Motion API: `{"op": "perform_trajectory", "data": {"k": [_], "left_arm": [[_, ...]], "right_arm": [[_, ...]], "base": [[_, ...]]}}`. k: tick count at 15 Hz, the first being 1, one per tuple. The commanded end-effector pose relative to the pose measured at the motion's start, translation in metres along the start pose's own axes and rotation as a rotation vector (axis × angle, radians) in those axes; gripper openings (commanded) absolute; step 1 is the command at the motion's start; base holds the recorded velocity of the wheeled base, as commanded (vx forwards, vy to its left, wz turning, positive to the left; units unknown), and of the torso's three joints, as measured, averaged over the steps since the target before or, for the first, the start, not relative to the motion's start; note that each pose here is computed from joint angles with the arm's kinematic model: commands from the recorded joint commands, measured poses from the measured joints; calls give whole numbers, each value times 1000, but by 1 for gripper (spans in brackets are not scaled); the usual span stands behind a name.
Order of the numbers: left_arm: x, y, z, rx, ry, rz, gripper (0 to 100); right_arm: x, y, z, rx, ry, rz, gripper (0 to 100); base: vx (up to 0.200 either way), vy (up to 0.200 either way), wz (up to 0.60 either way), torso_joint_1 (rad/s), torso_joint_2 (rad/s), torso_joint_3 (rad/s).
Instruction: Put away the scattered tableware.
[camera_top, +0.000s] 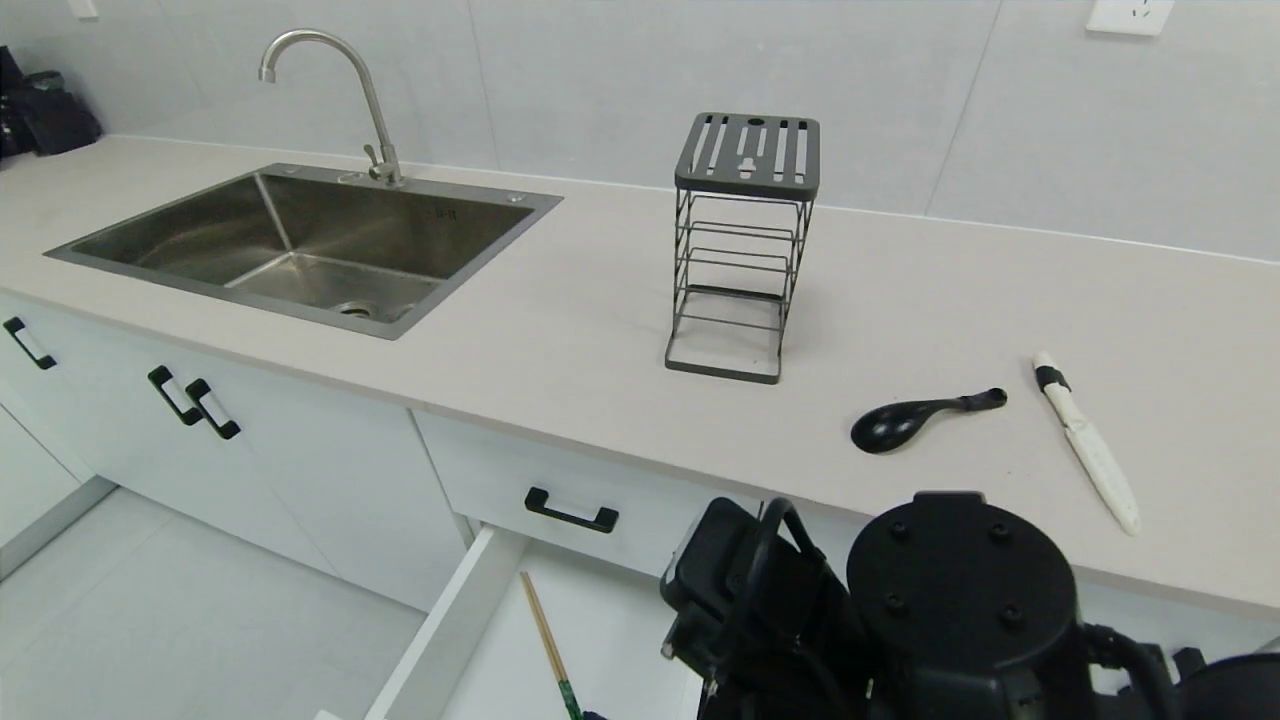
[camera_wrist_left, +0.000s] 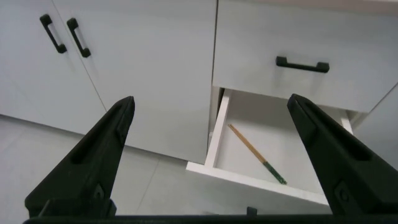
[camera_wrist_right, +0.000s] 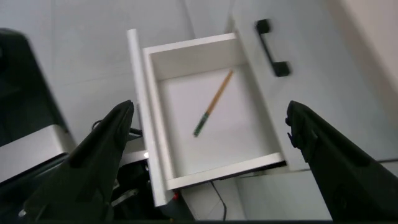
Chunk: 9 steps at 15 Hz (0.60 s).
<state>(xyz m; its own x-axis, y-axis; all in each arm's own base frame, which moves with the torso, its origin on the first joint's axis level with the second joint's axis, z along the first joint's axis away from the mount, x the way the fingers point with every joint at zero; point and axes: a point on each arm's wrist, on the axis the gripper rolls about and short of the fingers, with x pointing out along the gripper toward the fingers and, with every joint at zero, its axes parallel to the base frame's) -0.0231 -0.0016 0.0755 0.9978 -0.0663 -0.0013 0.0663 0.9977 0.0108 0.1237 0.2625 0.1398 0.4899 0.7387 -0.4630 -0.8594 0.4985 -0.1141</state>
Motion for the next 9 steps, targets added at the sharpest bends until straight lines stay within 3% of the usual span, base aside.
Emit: {"op": "perform_trajectory", "data": {"k": [1, 9], "left_arm": [[0, 0, 0, 0, 2, 0, 100], [0, 0, 0, 0, 2, 0, 100]], "right_arm": [[1, -1, 0, 2, 2, -2, 100], [1, -11, -3, 22, 10, -30, 100]], "base": [[0, 0, 0, 300, -496, -251], [0, 0, 0, 273, -510, -243]]}}
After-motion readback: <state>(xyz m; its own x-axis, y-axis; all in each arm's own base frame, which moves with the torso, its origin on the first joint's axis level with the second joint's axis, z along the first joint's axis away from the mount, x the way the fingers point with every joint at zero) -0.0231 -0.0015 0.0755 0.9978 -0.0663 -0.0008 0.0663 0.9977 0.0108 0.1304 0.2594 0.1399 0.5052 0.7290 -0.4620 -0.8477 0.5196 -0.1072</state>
